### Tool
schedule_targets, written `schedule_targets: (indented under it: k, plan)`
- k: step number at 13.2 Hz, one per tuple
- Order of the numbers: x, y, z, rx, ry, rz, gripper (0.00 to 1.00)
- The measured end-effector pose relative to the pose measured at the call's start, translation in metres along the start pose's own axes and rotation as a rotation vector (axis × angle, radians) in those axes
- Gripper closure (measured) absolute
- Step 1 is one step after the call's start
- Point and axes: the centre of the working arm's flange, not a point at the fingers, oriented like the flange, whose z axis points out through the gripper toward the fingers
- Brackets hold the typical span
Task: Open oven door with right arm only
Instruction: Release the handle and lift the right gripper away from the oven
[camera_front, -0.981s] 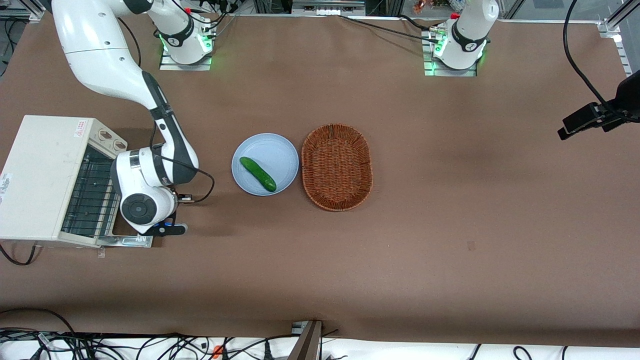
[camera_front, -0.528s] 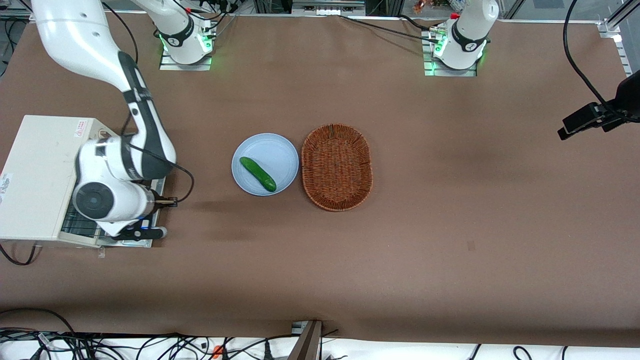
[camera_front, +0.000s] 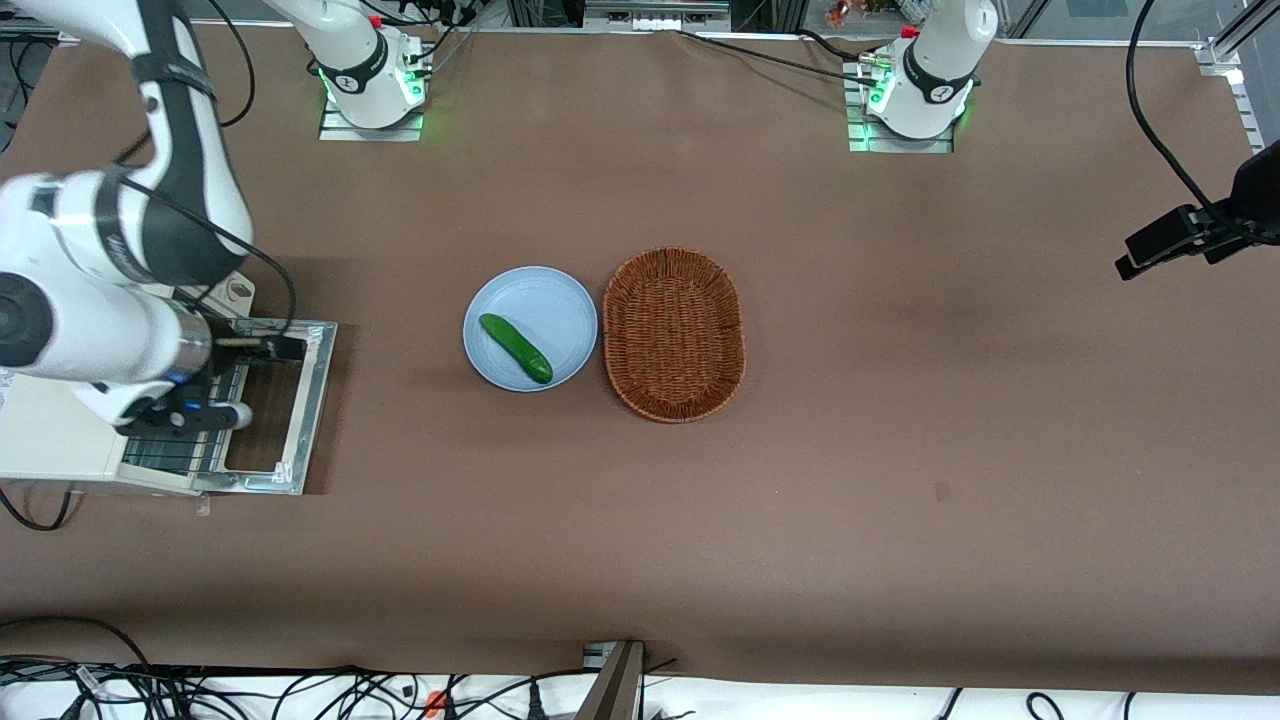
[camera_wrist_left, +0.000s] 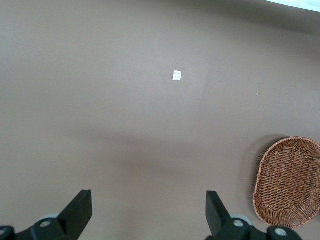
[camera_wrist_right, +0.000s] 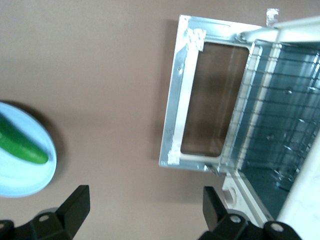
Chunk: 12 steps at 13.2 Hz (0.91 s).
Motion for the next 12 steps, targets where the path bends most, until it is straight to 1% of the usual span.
schedule_targets:
  k: [2,4,9,12]
  plan:
    - [-0.021,0.021,-0.026,0.019,-0.002,0.004,0.0]
    - [-0.042,0.031,-0.052,0.027,0.006,0.015,0.0]
    - [-0.106,0.039,-0.122,0.044,0.061,0.025,0.0]
    - [-0.142,0.059,-0.145,0.06,0.076,0.057,0.0]
